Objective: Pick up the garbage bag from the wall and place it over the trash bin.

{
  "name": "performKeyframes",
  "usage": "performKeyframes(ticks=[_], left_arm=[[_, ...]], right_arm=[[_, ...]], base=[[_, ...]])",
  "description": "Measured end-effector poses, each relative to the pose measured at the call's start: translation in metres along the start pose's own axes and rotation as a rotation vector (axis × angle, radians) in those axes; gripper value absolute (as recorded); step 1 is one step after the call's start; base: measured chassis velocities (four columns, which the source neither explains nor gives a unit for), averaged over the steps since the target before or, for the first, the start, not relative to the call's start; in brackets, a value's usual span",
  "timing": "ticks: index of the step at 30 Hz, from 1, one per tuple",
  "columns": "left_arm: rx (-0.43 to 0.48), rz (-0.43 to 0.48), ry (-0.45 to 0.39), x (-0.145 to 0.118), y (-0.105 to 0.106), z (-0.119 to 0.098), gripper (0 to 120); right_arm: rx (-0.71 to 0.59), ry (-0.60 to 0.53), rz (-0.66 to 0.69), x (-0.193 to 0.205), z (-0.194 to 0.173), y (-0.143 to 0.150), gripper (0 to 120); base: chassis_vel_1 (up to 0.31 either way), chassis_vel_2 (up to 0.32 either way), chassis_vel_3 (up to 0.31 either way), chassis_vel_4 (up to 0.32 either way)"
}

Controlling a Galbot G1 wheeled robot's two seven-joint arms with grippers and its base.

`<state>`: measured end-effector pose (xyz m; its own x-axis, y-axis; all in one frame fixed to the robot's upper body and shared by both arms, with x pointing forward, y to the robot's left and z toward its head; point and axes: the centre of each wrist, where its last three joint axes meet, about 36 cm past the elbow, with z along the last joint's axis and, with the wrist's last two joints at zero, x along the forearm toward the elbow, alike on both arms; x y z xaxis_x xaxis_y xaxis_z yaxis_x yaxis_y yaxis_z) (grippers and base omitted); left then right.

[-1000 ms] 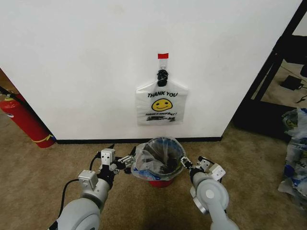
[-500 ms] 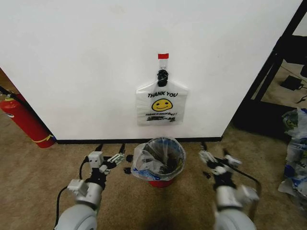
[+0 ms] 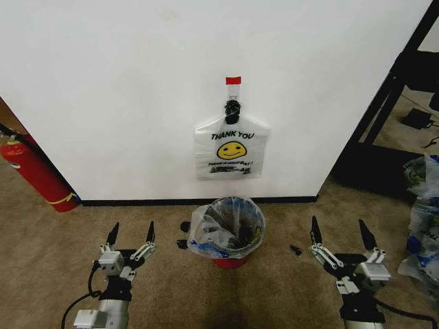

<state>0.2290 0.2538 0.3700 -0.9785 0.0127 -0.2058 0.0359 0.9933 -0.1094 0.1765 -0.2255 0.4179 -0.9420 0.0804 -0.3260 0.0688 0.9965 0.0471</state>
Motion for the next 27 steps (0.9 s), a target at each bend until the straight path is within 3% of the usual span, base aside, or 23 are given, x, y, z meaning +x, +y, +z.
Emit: performKeyframes(ticks=[6, 27], left_arm=[[0.01, 0.018, -0.002, -0.001, -0.01, -0.009, 100], [-0.008, 0.051, 0.05, -0.002, -0.013, -0.008, 100]], right_arm=[[0.001, -0.001, 0.037, 0.008, 0.004, 0.006, 100], [0.024, 0.018, 0.044, 0.016, 0.008, 0.02, 100]], base=[[0.0, 0.0, 0.0, 0.0], [0.0, 0.0, 0.0, 0.0]])
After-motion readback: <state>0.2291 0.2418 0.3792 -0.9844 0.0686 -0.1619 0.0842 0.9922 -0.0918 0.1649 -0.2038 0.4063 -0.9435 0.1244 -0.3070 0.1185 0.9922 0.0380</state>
